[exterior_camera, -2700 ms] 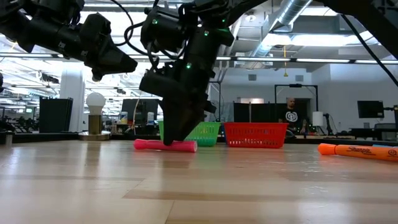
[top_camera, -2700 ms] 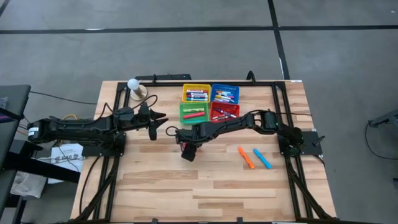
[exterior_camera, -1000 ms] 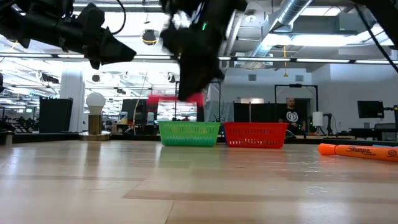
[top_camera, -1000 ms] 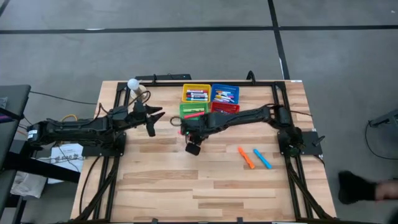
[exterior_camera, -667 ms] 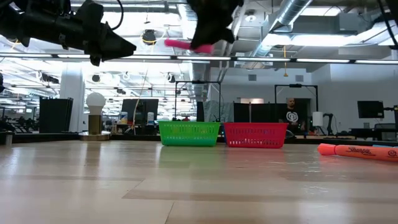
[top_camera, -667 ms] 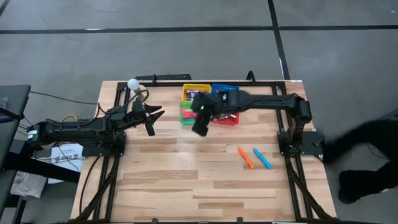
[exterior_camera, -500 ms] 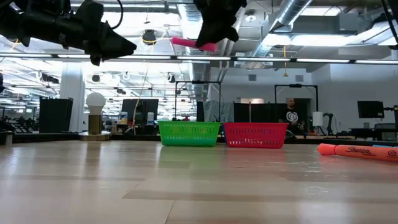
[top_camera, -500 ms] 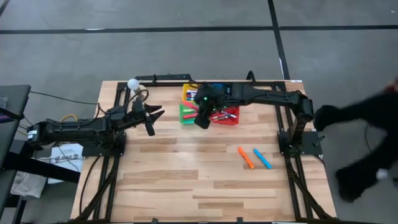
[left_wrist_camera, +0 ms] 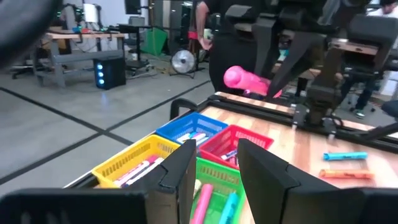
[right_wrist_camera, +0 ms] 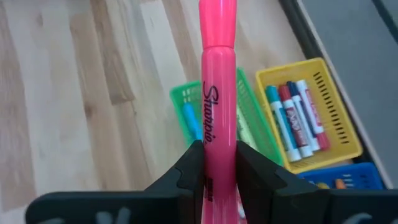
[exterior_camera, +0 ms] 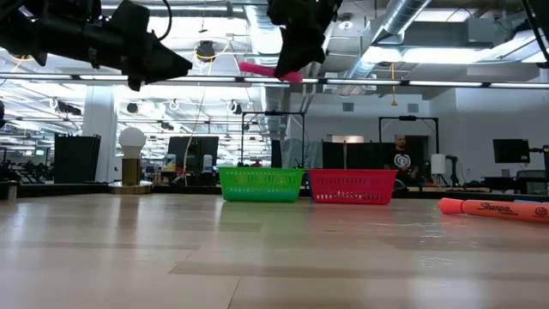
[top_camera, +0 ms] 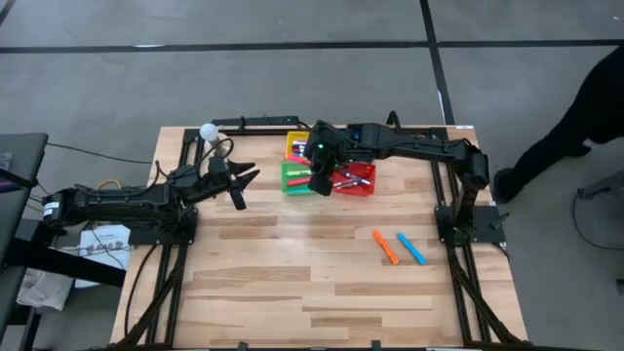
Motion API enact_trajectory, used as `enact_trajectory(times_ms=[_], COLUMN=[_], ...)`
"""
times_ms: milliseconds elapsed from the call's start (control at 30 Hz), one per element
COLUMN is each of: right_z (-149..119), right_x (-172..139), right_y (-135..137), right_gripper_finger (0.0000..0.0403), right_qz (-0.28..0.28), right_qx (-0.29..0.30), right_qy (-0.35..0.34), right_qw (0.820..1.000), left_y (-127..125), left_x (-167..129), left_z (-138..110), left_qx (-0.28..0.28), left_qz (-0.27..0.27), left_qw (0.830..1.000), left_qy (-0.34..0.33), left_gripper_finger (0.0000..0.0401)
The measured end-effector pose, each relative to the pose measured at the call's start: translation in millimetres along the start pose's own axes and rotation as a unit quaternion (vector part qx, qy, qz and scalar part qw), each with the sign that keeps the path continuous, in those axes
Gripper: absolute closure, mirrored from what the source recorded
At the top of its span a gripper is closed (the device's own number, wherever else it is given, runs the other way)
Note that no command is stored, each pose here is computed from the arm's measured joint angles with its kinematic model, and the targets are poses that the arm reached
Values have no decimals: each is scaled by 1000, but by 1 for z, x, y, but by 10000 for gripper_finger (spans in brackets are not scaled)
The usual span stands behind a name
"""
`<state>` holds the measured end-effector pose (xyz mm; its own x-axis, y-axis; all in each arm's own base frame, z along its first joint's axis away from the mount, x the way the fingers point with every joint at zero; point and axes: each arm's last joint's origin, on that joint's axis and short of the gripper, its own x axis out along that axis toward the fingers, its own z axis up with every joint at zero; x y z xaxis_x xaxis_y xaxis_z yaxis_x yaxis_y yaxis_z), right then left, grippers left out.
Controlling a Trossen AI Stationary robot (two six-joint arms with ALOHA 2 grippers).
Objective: Pick & Place Markers
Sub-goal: Put the large pink highlighter pen into the green bin
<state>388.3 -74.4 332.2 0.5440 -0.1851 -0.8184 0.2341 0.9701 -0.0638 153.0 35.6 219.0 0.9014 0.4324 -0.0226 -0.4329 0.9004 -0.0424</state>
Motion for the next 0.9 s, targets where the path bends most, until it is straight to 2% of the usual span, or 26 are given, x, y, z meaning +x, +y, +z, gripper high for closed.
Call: enact_trajectory(times_ms=[467,767,900], right_z=[2,-1,-1], right_x=[0,51,76], right_y=[-23,-22,-21], right_gripper_finger=[342,342,342], right_qz=[-40,-29,-7], right_qx=[-127,-192,-201], right_qy=[-1,43,43], right_qw=[991,980,979], left_y=[1,5,6], left_x=[0,-1,-3], left_z=[0,2,4], left_qx=[-1,-3,-6], left_qz=[18,86,91], left_qw=[1000,996,996], left_qy=[-4,-12,-19], left_gripper_finger=[284,284,284])
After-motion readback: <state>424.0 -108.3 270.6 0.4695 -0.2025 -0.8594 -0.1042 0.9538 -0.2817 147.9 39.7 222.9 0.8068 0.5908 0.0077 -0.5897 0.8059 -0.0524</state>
